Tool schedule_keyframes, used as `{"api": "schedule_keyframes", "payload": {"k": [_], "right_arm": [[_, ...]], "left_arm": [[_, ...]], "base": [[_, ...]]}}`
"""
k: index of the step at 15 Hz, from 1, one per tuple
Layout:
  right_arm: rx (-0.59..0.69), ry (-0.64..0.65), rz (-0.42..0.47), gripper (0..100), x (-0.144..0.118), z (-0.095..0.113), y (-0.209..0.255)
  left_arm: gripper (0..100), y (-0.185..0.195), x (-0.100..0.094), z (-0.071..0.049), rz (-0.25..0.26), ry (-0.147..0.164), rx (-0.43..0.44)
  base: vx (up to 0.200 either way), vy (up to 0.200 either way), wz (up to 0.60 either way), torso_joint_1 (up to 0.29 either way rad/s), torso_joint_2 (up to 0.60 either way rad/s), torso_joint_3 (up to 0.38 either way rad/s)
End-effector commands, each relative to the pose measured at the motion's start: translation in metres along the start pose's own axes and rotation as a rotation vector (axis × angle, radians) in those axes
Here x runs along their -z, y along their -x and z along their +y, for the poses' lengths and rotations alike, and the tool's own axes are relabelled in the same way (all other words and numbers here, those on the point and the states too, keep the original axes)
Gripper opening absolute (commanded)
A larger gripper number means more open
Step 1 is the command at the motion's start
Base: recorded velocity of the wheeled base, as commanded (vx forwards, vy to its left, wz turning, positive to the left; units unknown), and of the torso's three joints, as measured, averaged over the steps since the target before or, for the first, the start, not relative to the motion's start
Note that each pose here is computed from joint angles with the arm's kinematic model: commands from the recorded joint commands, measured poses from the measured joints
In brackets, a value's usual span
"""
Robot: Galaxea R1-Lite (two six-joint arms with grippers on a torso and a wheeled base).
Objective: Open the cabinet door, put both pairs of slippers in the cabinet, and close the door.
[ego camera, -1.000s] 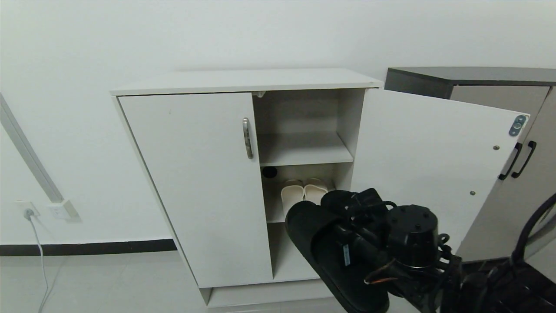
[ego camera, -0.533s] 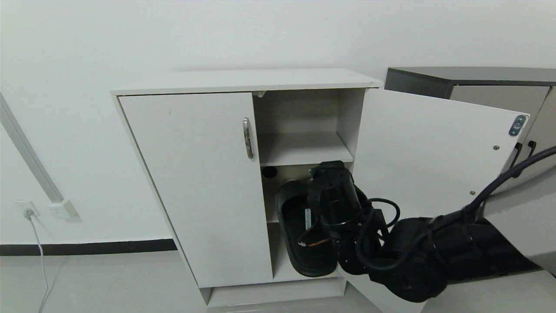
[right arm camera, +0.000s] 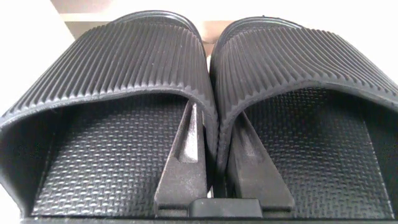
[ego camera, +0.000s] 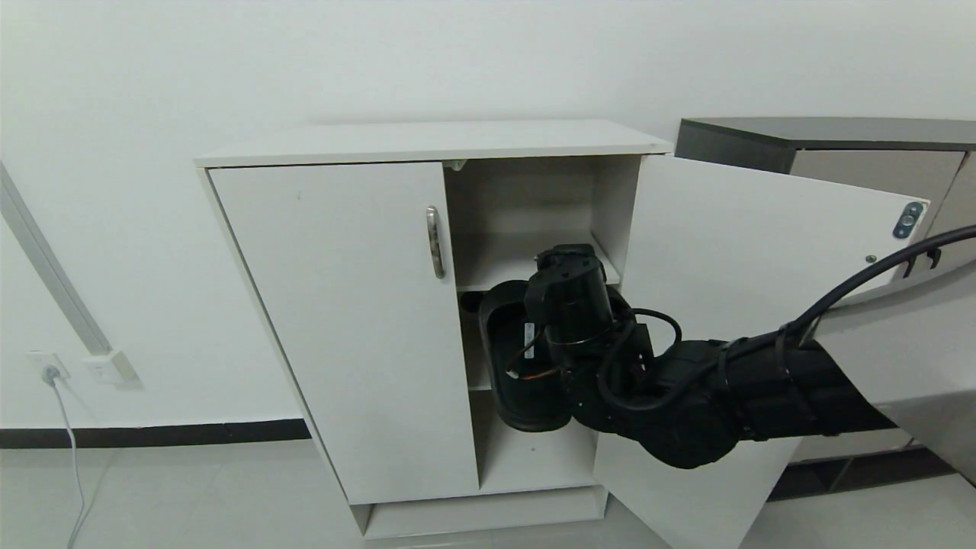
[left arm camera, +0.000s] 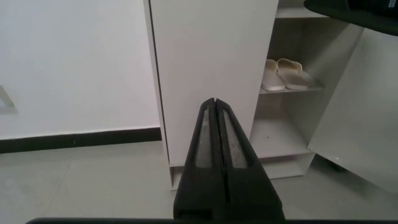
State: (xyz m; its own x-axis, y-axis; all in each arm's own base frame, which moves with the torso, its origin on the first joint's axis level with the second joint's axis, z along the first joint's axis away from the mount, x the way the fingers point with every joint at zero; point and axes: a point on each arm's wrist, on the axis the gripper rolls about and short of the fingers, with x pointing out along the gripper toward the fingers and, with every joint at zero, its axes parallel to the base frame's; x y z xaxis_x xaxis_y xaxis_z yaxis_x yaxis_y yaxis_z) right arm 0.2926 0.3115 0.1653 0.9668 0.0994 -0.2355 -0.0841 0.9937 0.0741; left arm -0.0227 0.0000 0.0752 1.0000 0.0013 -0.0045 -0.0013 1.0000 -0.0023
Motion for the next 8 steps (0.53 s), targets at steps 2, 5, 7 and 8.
{"api": "schedule_keyframes", "payload": {"k": [2,5,7,8], "right_arm": [[0.003,0.008,0.001,0,0.0021,0.0008,-0.0036],[0.003,0.012,-0.002,0,0.0011,0.0006,-0.0041],[0.003,0.018,-0.003,0,0.0007,0.0007,-0.0041],[0.003,0.027,-0.004,0,0.0006,0.0008,-0.0041]], "left_arm": [[0,0.0001,-0.0004,0.0,-0.001,0.001,0.001],[0,0.0001,-0.0004,0.0,-0.001,0.001,0.001],[0,0.0001,-0.0004,0.0,-0.001,0.001,0.001],[0,0.0001,-0.0004,0.0,-0.001,0.001,0.001]], "base": [[0.0,0.0,0.0,0.0,0.0,0.0],[0.2,0.0,0.0,-0.002,0.0,0.002],[0.2,0.0,0.0,0.002,0.0,0.002],[0.2,0.0,0.0,0.012,0.0,0.002]]}}
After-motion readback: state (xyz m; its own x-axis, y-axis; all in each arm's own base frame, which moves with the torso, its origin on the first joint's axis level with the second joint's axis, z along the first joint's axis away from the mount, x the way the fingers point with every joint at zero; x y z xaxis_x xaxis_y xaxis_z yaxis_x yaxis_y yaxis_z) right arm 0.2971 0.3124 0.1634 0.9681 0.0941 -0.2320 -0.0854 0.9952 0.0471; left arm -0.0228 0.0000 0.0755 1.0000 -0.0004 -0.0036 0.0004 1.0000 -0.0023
